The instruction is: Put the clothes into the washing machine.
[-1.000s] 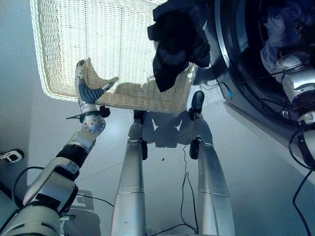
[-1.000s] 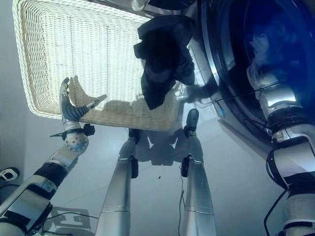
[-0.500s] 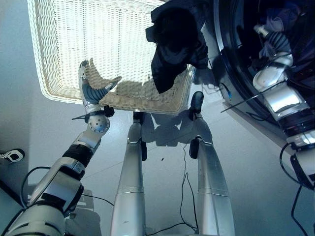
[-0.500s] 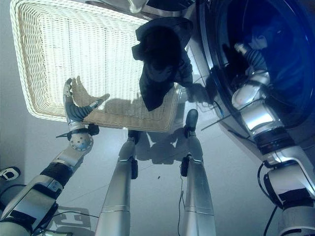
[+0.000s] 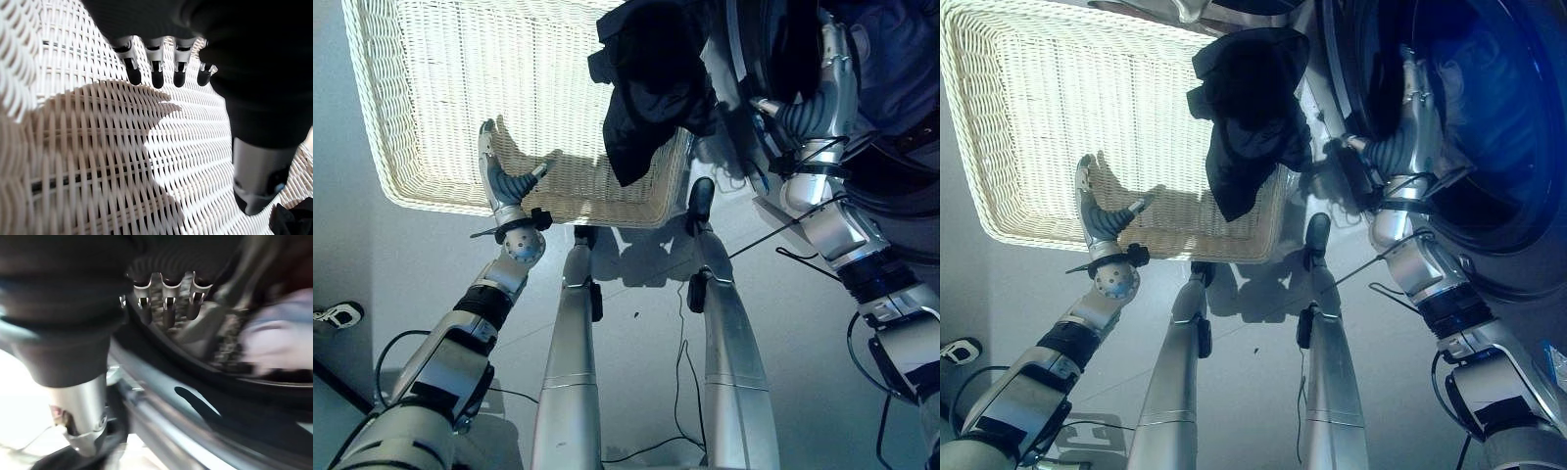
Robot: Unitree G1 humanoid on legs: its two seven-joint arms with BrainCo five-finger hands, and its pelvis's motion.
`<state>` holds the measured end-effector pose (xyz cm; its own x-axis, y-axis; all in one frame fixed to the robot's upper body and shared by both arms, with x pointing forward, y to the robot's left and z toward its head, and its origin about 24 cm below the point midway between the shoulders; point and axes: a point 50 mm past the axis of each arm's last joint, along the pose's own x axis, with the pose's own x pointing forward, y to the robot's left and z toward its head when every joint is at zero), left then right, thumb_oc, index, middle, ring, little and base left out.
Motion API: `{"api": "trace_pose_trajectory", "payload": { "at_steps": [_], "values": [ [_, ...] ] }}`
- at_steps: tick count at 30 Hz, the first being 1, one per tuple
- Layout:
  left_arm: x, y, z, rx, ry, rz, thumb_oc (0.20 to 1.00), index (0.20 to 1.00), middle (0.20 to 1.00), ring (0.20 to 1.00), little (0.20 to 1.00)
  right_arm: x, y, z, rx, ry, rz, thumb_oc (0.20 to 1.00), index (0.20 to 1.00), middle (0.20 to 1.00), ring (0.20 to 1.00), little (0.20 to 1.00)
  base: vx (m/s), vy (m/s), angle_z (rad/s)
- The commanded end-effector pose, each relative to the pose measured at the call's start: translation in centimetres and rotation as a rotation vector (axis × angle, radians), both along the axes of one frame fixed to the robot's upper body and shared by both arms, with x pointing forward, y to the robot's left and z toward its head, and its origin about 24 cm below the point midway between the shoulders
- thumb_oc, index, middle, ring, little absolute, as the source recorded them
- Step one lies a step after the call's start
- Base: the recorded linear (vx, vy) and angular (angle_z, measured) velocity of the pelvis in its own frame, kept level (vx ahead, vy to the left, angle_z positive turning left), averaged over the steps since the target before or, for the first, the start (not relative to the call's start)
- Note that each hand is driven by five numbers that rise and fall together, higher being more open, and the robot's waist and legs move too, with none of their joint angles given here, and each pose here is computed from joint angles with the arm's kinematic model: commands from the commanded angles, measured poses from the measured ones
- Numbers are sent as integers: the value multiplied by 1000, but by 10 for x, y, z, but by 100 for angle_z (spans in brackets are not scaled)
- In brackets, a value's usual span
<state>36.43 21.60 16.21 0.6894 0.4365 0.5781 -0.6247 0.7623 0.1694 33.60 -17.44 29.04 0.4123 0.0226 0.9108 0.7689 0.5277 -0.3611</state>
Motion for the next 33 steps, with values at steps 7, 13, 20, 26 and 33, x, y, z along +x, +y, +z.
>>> {"api": "trace_pose_trajectory", "payload": {
  "at_steps": [7, 13, 20, 26, 33],
  "values": [
    [3, -5, 19, -40, -69, 2, 1000, 1000, 1000, 1000, 1000, -22, 69, 24, -322, -136, 211, 1000, 1000, 1000, 1000, 1000, -2, -6, 1],
    [5, -7, 21, -40, -68, -14, 1000, 1000, 1000, 1000, 1000, -25, 94, 34, -382, -138, 246, 1000, 1000, 1000, 1000, 1000, 1, -7, 1],
    [8, -12, 24, -26, -61, -40, 1000, 1000, 1000, 1000, 1000, -9, 109, 29, -452, -14, 172, 1000, 1000, 1000, 1000, 1000, 5, -10, 3],
    [10, -16, 28, -7, -57, -58, 1000, 1000, 1000, 1000, 1000, 11, 111, 22, -505, 116, 68, 1000, 1000, 1000, 1000, 1000, 2, -4, 1],
    [13, -21, 35, 5, -57, -72, 1000, 1000, 1000, 1000, 1000, 37, 98, 7, -579, 330, -132, 1000, 1000, 1000, 1000, 1000, 2, -7, 1]
  ]
}}
